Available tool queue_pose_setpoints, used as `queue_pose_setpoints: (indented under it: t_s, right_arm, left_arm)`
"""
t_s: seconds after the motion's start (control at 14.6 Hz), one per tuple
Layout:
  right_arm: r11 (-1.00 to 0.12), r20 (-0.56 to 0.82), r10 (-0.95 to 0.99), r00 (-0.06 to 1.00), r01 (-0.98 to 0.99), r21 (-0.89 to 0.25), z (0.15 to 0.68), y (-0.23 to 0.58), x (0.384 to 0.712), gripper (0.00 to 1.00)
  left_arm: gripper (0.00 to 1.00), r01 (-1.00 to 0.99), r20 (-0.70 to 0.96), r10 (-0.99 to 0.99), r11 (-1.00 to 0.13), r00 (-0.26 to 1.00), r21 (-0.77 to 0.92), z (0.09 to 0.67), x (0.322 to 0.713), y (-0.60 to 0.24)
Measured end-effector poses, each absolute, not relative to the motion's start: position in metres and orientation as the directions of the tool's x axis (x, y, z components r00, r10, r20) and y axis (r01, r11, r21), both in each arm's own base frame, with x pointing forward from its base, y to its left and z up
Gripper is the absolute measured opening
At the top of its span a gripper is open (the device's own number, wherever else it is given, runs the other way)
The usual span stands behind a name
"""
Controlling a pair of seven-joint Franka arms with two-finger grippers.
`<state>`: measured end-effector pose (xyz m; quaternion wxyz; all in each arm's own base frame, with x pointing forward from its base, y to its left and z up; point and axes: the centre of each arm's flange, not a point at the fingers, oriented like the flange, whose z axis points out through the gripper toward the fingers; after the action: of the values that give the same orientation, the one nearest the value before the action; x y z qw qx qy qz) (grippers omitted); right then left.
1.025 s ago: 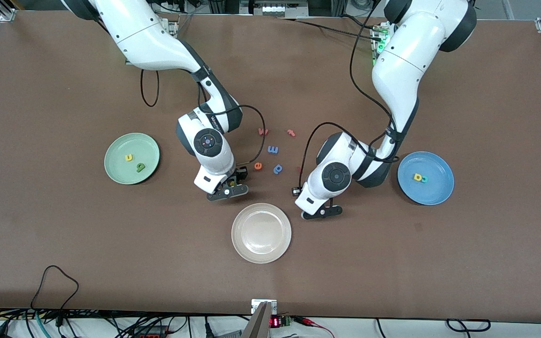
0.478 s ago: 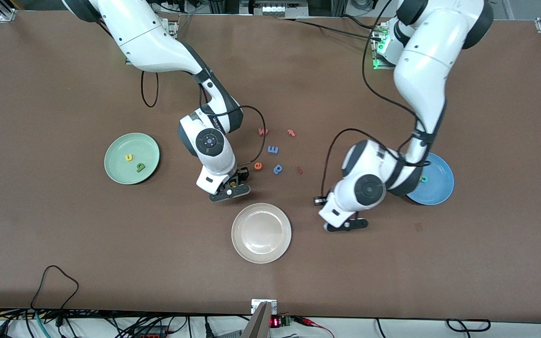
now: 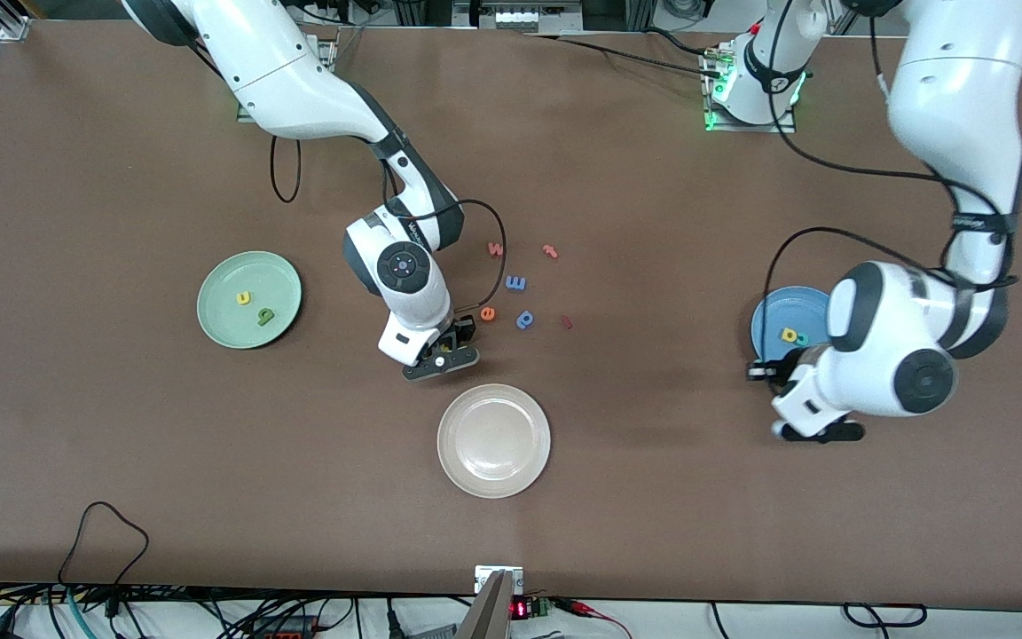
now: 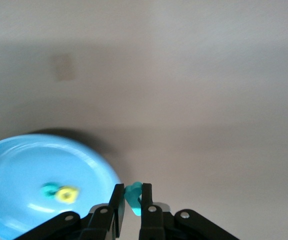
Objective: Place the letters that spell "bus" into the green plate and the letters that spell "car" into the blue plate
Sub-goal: 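Release the cyan letter on the blue plate while the right gripper grasps yellow 2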
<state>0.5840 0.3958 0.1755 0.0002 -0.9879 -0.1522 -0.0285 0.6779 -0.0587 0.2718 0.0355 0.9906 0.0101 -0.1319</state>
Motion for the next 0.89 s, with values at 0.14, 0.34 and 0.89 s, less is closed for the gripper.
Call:
queue_pose_setpoints:
  t_s: [0.14,0.34,0.89]
  right_arm:
    - [-0.954,0.057,0.301,0.952,0.301,0.008,0.176,0.396,0.584,0.50]
    - [-0.954,0.065,0.300,0.952,0.301,0.006,0.176,0.396,0.585,0.51]
    - [-0.955,0.089,0.296,0.951,0.297,0.002,0.176,0.395,0.589,0.51]
  left_arm:
    - [0.18,0.003,-0.228,-0.003,-1.000,0.974,0.026,0.260,0.653,-0.038]
    - [0.18,-0.019,-0.238,-0.021,-1.000,0.971,0.011,0.243,0.616,-0.017]
    - [0.27,0.042,-0.247,0.035,-0.999,0.968,0.021,0.225,0.595,0.047]
